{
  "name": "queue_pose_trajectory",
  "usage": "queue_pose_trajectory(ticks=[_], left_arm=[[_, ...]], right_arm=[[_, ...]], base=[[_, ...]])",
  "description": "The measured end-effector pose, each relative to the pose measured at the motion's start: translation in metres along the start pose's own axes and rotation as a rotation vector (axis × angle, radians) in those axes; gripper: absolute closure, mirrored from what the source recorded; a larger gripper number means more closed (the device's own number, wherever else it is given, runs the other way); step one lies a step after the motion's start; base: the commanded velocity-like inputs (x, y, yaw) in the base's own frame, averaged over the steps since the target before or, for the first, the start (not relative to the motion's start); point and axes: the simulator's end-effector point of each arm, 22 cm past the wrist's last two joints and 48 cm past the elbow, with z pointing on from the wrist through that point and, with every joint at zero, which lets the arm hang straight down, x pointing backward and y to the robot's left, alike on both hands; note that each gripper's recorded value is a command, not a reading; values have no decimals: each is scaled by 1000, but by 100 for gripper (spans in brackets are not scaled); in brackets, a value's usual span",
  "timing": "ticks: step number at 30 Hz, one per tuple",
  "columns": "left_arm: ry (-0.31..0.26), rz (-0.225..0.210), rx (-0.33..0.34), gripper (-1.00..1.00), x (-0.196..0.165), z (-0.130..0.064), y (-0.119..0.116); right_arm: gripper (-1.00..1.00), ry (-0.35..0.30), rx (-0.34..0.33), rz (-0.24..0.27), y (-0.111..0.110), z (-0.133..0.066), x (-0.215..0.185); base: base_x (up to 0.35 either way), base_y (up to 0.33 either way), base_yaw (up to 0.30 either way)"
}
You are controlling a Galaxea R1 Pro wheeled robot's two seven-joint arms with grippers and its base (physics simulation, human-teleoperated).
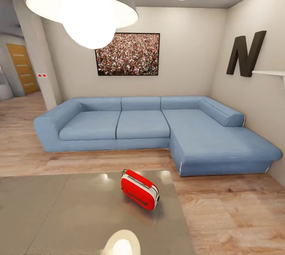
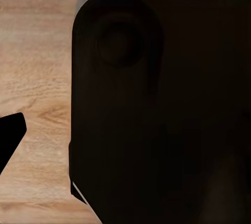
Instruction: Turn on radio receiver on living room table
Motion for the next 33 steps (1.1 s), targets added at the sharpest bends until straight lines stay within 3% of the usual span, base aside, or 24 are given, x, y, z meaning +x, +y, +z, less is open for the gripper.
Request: queue_pose_trajectory(ticks=[6,18,33], left_arm=[[0,0,0,-100,0,0,0],[0,-1,-2,-100,0,0,1],[1,0,1,-100,0,0,0]], right_arm=[[-100,0,0,0,0,0,0],[-100,0,0,0,0,0,0],[-100,0,1,4,-1,0,0]], base=[[63,0,26],[270,0,1],[17,0,0]])
